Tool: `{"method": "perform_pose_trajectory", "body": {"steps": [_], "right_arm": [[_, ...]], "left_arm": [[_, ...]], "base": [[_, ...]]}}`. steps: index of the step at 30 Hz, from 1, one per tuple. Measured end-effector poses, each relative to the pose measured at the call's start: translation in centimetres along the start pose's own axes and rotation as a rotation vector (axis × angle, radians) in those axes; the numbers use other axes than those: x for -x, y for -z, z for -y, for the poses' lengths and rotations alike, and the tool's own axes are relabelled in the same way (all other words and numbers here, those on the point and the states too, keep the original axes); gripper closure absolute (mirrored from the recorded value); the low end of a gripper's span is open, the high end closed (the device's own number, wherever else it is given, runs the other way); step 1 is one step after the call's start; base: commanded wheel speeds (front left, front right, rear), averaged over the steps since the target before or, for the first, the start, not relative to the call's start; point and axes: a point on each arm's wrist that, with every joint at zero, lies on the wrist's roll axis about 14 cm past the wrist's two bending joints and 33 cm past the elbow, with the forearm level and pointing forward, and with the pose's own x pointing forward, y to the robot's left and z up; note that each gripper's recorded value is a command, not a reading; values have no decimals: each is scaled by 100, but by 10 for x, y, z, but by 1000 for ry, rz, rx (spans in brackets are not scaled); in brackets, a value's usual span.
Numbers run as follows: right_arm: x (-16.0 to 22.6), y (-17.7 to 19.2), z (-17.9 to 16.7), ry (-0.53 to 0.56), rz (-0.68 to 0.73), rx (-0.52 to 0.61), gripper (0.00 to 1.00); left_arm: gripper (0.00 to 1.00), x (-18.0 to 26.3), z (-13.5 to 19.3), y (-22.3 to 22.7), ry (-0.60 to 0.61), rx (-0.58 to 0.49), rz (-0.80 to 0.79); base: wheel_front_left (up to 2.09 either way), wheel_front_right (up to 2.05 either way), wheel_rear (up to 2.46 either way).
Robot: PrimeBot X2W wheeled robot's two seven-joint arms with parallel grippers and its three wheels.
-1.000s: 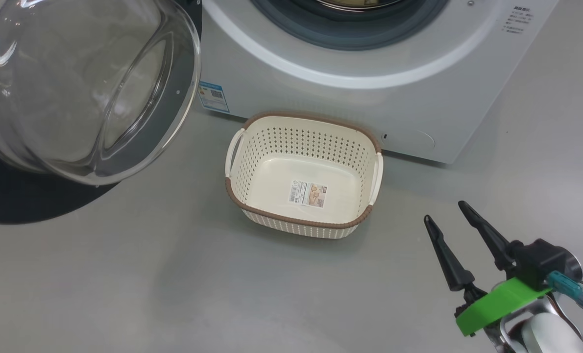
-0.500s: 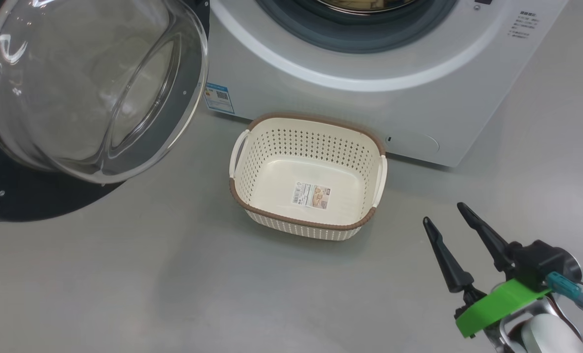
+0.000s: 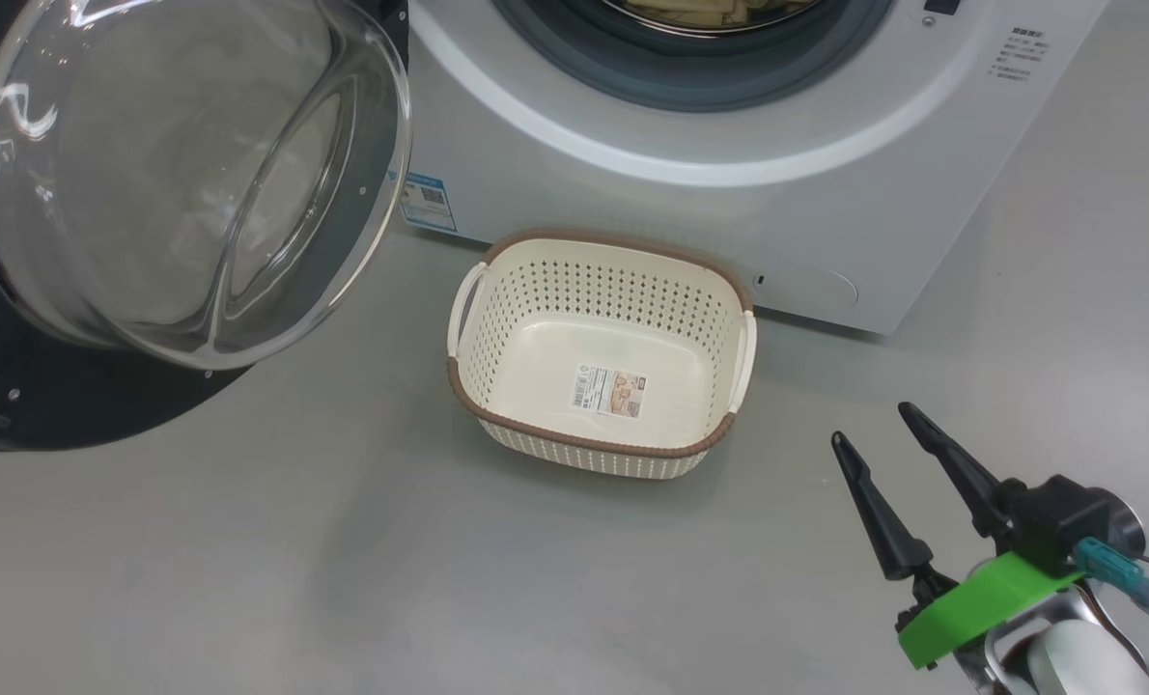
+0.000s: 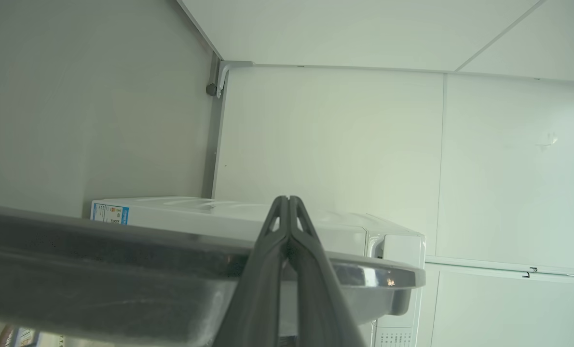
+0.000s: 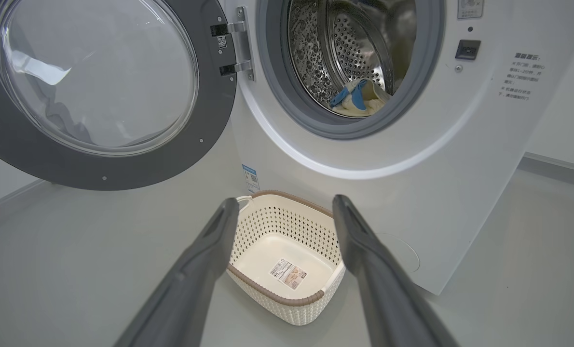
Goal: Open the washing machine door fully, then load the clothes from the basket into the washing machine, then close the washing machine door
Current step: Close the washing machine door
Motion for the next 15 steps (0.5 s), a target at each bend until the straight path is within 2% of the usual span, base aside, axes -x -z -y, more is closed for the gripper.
{"method": "perform_pose_trajectory", "body": {"steps": [15], "right_arm": [[3, -5, -2, -2, 10, 8, 0]], "left_arm": [[100, 14, 3, 12, 32, -30, -113]], "base": [[0, 0, 0]]}}
